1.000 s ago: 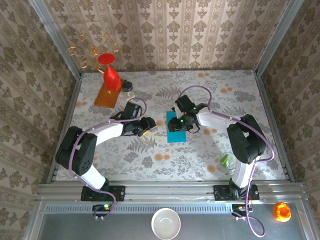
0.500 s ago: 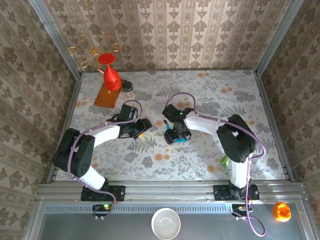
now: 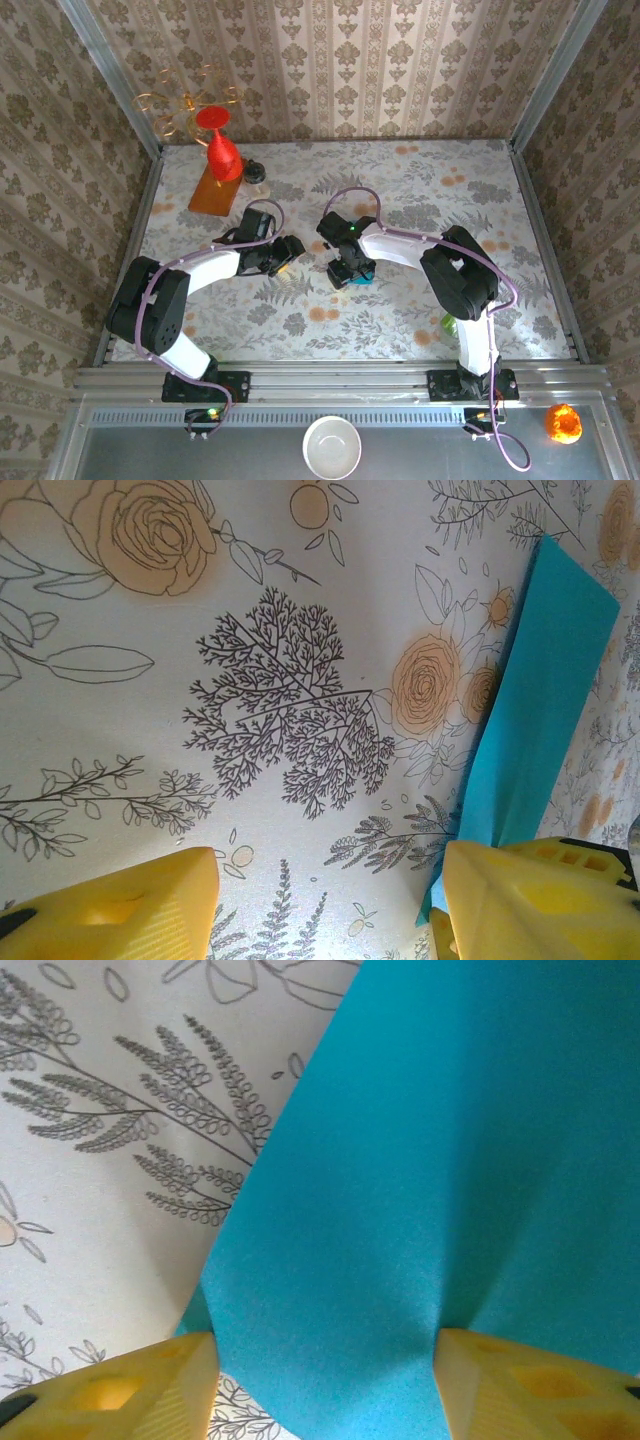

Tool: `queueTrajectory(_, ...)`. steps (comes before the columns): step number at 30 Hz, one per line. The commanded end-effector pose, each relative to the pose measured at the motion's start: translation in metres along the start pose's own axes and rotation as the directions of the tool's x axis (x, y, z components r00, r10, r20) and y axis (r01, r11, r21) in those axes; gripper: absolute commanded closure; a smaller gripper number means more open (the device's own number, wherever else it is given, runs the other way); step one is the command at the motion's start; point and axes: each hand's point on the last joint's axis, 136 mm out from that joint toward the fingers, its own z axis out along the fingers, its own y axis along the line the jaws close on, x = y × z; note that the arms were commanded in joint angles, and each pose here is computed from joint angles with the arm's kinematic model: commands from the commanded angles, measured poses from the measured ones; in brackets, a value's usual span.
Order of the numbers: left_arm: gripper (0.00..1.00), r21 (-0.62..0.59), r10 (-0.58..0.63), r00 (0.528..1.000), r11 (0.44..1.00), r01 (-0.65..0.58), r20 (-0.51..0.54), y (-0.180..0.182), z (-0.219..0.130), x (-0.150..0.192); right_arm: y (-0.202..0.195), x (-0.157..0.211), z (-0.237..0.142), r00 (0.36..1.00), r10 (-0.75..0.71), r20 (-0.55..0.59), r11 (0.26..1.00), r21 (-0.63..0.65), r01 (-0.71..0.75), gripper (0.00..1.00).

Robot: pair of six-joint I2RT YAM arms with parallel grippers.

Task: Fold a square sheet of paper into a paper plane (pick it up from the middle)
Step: Third fold the triangle at the center of the table.

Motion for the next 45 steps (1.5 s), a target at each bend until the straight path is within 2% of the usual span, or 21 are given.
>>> queueTrajectory(1, 0.38, 0.015, -0.019, 1.0, 1.0, 0.02, -0.01, -0.002, 0.0, 0.001, -0.01, 0.024, 0.023, 0.995, 0.0, -0.099, 0.999, 0.054, 0.005, 0.43)
queueTrajectory(4, 0.37, 0.028, -0.016, 1.0, 0.999, 0.017, -0.014, -0.006, 0.001, 0.001, -0.009, 0.025, 0.025, 0.995, 0.028, -0.1, 1.0, 0.005, -0.028, 0.47)
queueTrajectory(10, 0.37, 0.105, 0.026, 0.998, 0.994, -0.019, -0.065, -0.032, 0.008, 0.009, 0.001, 0.022, 0.022, 0.993, 0.088, -0.083, 0.979, -0.178, -0.101, 0.52)
queueTrajectory(13, 0.36, 0.155, 0.045, 0.993, 0.987, -0.028, -0.106, -0.051, 0.019, 0.017, 0.003, 0.02, 0.021, 0.989, 0.125, -0.084, 0.959, -0.246, -0.142, 0.56)
queueTrajectory(18, 0.36, 0.235, 0.029, 0.986, 0.972, 0.01, -0.165, -0.075, 0.044, 0.025, 0.006, 0.015, 0.017, 0.982, 0.175, -0.067, 0.918, -0.349, -0.187, 0.56)
queueTrajectory(30, 0.37, 0.27, 0.03, 0.976, 0.962, 0.031, -0.218, -0.093, 0.074, 0.029, 0.009, 0.016, 0.016, 0.977, 0.202, -0.067, 0.865, -0.456, -0.21, 0.55)
queueTrajectory(38, 0.52, 0.246, 0.024, 0.971, 0.969, 0.036, -0.239, -0.087, 0.082, 0.036, 0.006, 0.017, 0.016, 0.974, 0.215, -0.068, 0.861, -0.458, -0.222, 0.52)
queueTrajectory(45, 0.64, 0.203, 0.004, 0.967, 0.978, 0.049, -0.253, -0.071, 0.088, 0.042, 0.008, 0.011, 0.007, 0.974, 0.223, -0.035, 0.839, -0.501, -0.21, 0.38)
